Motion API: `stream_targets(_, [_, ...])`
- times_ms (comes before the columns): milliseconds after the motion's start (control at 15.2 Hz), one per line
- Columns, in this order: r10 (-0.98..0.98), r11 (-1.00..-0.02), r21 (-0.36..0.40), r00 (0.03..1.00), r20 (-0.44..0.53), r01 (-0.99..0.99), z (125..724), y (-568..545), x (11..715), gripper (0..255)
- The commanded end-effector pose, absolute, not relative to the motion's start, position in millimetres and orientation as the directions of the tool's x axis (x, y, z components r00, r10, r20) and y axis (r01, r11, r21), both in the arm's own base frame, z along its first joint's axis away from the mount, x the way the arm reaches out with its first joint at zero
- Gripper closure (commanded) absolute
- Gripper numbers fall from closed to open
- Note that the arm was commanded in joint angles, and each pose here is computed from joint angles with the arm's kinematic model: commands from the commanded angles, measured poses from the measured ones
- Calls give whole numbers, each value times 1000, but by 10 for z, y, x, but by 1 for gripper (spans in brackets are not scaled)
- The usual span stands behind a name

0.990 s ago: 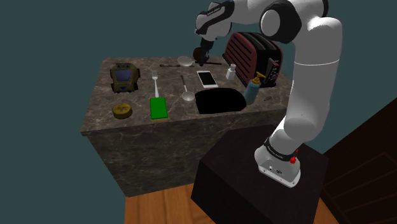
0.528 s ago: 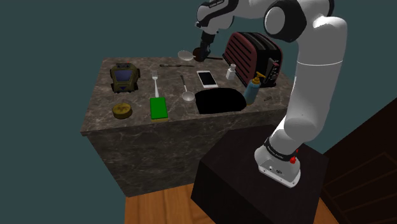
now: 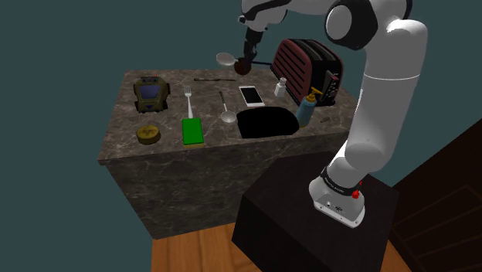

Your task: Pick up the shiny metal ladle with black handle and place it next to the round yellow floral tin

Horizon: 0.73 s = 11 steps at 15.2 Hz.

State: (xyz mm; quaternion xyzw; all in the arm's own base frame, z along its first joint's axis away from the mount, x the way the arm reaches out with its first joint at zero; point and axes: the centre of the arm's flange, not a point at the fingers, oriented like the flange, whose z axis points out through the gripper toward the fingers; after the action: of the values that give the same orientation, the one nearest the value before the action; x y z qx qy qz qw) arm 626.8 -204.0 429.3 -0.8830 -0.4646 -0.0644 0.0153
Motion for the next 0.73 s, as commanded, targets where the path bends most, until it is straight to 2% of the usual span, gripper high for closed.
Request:
stream_targets(0, [819, -568, 32, 560, 128, 823, 4391, -2035, 6268, 255])
stream_targets(660, [819, -568, 32, 560, 128, 823, 4501, -980, 6225, 255])
